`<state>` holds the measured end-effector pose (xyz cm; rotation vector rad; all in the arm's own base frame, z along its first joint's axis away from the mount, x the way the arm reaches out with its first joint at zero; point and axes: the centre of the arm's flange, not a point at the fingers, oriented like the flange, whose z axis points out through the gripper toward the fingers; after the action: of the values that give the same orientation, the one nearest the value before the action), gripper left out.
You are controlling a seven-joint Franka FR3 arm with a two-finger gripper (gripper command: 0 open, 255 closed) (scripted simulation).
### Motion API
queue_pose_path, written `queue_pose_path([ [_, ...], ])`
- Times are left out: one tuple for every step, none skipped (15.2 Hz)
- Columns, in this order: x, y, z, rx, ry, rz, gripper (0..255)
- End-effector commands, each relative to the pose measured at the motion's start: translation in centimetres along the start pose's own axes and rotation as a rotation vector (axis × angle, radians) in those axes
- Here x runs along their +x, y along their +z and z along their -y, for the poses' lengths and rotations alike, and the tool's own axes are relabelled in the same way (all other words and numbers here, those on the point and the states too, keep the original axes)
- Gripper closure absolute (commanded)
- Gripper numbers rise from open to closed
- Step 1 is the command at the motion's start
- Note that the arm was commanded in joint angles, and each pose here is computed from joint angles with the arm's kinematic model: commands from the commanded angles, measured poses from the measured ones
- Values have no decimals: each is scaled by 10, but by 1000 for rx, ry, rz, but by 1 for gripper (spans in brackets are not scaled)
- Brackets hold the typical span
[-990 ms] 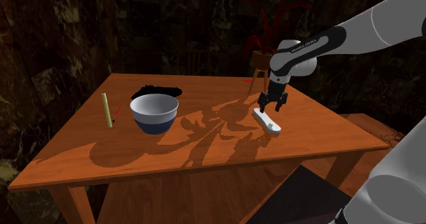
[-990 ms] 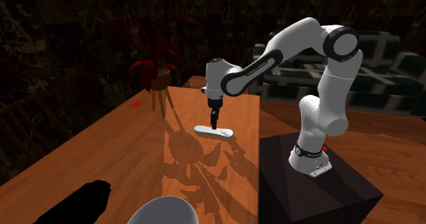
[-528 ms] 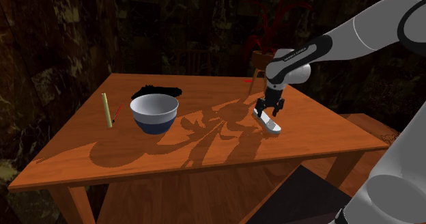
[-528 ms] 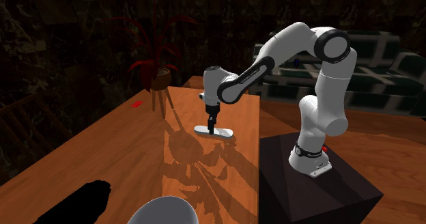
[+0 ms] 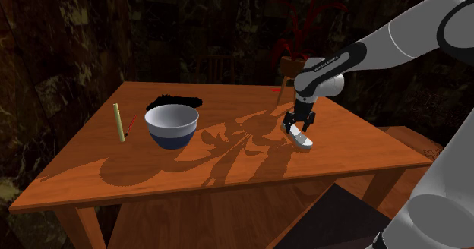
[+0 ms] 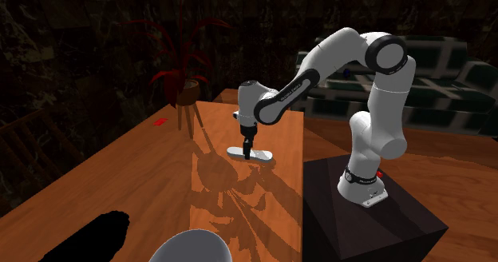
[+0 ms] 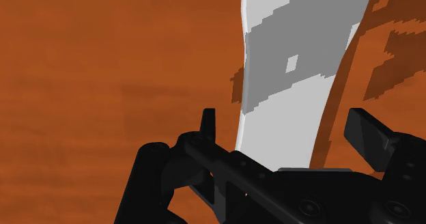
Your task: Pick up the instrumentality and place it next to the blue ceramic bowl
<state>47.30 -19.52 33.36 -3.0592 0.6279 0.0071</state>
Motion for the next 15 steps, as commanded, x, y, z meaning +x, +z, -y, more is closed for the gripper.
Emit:
queue_pose_path([
  [0,0,0,0,0,0,0],
  [0,0,0,0,0,0,255],
  [0,0,0,0,0,0,255],
  [0,0,0,0,0,0,255],
  [0,0,0,0,0,0,255],
  [0,0,0,0,0,0,255],
  [0,0,0,0,0,0,255],
  [0,0,0,0,0,0,255],
  [0,0,0,0,0,0,255],
  [0,0,0,0,0,0,255],
  [0,0,0,0,0,0,255],
  [0,-5,0,0,0,0,255],
  [0,-11,0,0,0,0,255],
  [0,-16,0,0,0,0,255],
  [0,-21,0,0,0,0,255],
])
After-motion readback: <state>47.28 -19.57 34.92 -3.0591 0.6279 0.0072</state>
